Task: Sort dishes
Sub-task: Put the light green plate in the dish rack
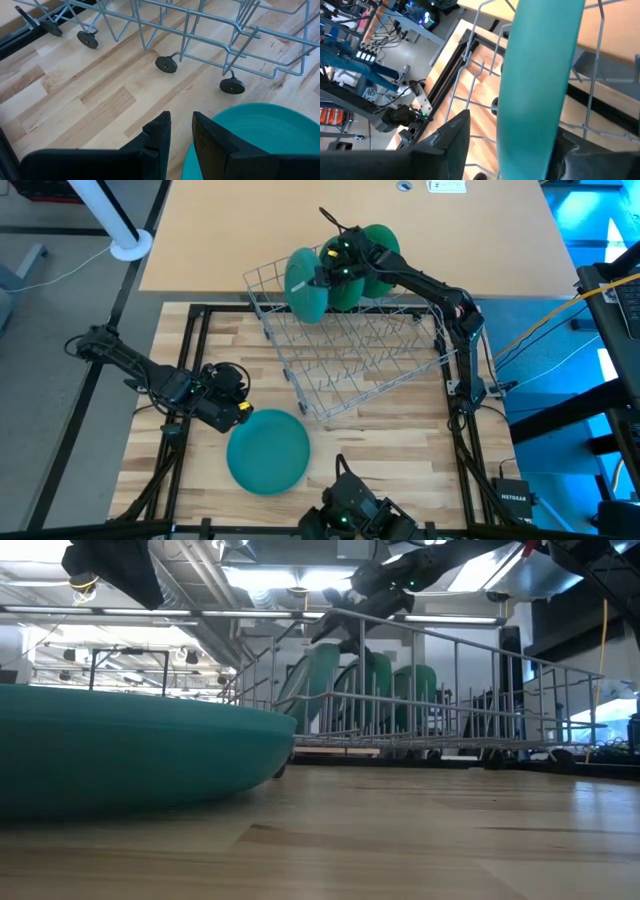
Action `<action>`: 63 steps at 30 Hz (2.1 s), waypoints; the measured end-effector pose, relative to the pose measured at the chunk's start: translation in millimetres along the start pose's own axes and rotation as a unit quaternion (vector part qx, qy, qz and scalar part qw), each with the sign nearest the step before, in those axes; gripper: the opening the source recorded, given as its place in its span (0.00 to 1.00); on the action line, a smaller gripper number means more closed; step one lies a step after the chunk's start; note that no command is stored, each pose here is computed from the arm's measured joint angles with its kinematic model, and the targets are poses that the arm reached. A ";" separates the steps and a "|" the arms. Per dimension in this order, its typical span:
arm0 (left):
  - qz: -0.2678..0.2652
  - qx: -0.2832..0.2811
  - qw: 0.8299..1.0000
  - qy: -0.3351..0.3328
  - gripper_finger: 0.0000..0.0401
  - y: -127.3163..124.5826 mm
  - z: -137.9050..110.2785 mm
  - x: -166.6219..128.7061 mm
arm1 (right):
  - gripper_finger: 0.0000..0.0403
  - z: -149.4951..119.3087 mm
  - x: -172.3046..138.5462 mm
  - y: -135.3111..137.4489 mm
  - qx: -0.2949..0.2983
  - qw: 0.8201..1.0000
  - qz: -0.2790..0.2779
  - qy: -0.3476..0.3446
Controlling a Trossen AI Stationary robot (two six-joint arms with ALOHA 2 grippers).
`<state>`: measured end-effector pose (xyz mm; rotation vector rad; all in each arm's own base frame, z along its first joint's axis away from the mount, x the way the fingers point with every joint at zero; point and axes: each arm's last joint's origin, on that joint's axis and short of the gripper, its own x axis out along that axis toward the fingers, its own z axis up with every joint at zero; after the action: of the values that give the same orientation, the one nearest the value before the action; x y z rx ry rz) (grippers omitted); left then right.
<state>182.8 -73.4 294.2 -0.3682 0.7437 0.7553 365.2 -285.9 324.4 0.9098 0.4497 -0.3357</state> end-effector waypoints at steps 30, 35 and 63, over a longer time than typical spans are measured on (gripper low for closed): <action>0.000 0.004 1.000 0.000 0.18 0.0 0.0 0.0 | 0.29 -13.7 -32.4 9.8 -0.031 0.996 -0.064 0.051; 0.000 0.004 1.000 0.000 0.18 0.0 0.0 0.0 | 0.29 -13.7 -44.8 18.0 -0.035 0.996 -0.062 0.046; -0.117 -0.002 0.978 0.170 0.18 -17.0 -13.9 -6.1 | 0.29 -124.3 -104.0 151.9 -0.326 0.927 -0.011 0.183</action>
<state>185.6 -95.5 289.8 -0.5880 0.9998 0.4746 317.6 -88.3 413.9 0.3064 0.8566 -0.0178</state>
